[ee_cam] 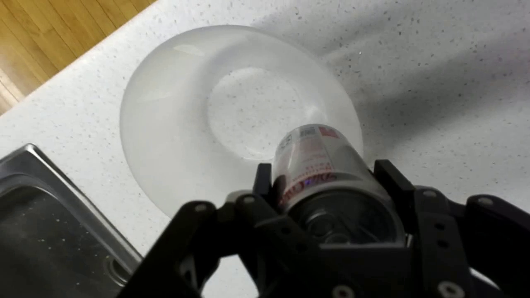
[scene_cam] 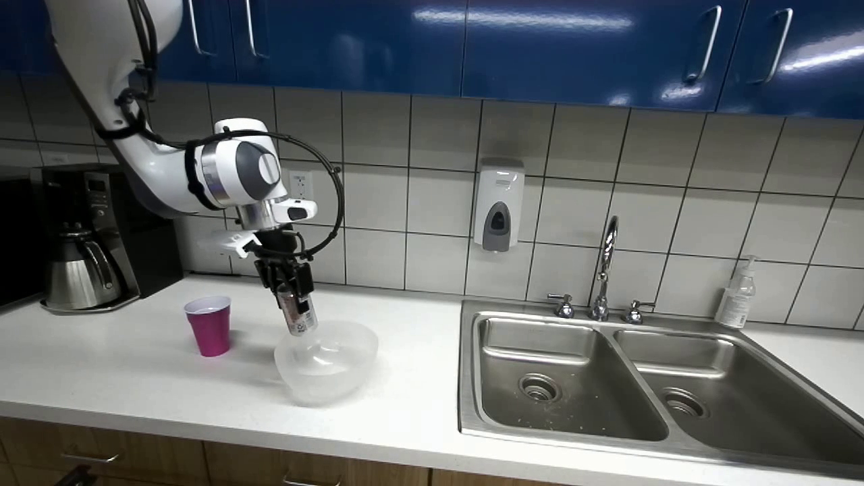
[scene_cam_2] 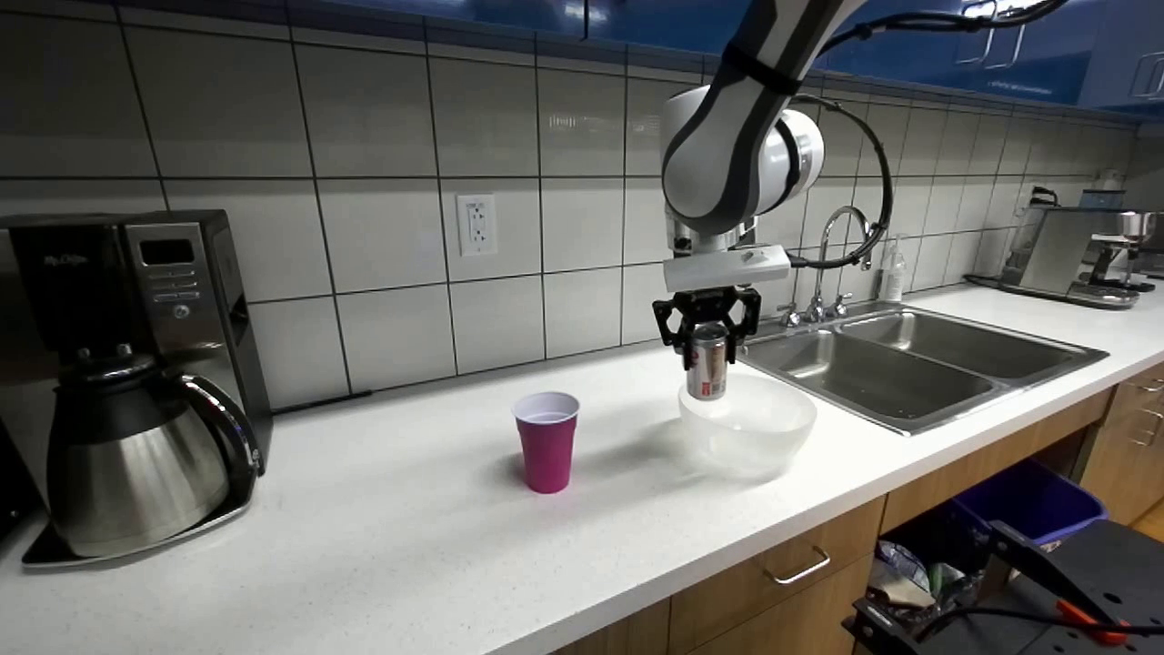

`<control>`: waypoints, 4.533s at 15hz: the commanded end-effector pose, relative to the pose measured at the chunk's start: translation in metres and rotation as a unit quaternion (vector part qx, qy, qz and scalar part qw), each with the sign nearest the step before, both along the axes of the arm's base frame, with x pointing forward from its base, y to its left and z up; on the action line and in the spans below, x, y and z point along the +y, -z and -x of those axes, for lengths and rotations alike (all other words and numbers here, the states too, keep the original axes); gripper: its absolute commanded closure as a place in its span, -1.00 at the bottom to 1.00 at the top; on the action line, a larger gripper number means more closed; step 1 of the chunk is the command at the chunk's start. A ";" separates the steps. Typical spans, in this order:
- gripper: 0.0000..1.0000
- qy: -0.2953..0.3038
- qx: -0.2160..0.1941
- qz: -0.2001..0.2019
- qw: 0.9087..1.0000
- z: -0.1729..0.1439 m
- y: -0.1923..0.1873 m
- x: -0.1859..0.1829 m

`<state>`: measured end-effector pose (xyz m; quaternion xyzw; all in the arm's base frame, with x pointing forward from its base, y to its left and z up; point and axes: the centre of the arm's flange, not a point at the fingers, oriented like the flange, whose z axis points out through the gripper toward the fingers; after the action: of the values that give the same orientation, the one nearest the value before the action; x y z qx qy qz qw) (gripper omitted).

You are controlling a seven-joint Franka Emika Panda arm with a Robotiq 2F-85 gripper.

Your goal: Pick up the can, then put it in the bowl

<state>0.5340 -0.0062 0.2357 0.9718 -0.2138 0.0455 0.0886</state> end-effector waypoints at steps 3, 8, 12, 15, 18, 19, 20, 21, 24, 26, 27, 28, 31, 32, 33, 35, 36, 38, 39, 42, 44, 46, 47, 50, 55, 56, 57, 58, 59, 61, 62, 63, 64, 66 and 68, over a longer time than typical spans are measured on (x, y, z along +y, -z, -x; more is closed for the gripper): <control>0.23 0.053 0.011 0.003 0.999 0.007 0.000 -0.032; 0.23 0.078 0.029 -0.017 0.996 -0.007 0.024 -0.056; 0.23 0.104 0.037 -0.039 0.993 -0.019 0.042 -0.071; 0.23 0.117 0.040 -0.052 0.991 -0.030 0.053 -0.079; 0.23 0.125 0.047 -0.065 0.989 -0.035 0.065 -0.082; 0.23 0.125 0.049 -0.067 0.989 -0.035 0.068 -0.082; 0.23 0.124 0.048 -0.069 0.989 -0.035 0.069 -0.080; 0.23 0.122 0.047 -0.068 0.989 -0.034 0.069 -0.077; 0.23 0.120 0.047 -0.069 0.989 -0.032 0.071 -0.071; 0.23 0.118 0.048 -0.069 0.989 -0.031 0.071 -0.069; 0.23 0.117 0.049 -0.069 0.989 -0.031 0.071 -0.069; 0.23 0.118 0.049 -0.068 0.990 -0.030 0.071 -0.069; 0.23 0.121 0.050 -0.070 0.989 -0.030 0.073 -0.071; 0.23 0.122 0.051 -0.071 0.989 -0.030 0.074 -0.073; 0.23 0.124 0.053 -0.071 0.988 -0.029 0.076 -0.074; 0.23 0.127 0.055 -0.072 0.988 -0.029 0.079 -0.074; 0.23 0.129 0.057 -0.073 0.987 -0.029 0.080 -0.075; 0.23 0.131 0.060 -0.074 0.987 -0.028 0.084 -0.075; 0.23 0.132 0.063 -0.074 0.986 -0.028 0.086 -0.076; -0.77 0.135 0.068 -0.080 0.985 -0.025 0.087 -0.075; -0.92 0.137 0.068 -0.083 0.985 -0.024 0.084 -0.075; -1.00 0.138 0.069 -0.083 0.985 -0.026 0.084 -0.074; -1.00 0.138 0.069 -0.083 0.985 -0.026 0.083 -0.073; -1.00 0.132 0.066 -0.082 0.986 -0.023 0.075 -0.070; -1.00 0.127 0.052 -0.077 0.988 -0.012 0.048 -0.062; -1.00 0.126 0.049 -0.076 0.988 -0.009 0.041 -0.061; -1.00 0.127 0.044 -0.075 0.988 -0.006 0.033 -0.059; -1.00 0.128 0.041 -0.075 0.988 -0.002 0.027 -0.057; -1.00 0.129 0.039 -0.075 0.988 0.001 0.021 -0.056; -1.00 0.127 0.034 -0.074 0.988 0.011 0.011 -0.052; -1.00 0.126 0.032 -0.075 0.989 0.015 0.006 -0.050; -1.00 0.125 0.030 -0.075 0.989 0.023 0.001 -0.047; -1.00 0.123 0.027 -0.073 0.989 0.030 -0.003 -0.043; -1.00 0.119 0.026 -0.069 0.990 0.044 -0.008 -0.037; -1.00 0.112 0.028 -0.062 0.991 0.058 -0.011 -0.027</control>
<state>0.5097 -0.0489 0.2275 0.9463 -0.3216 -0.0116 0.0302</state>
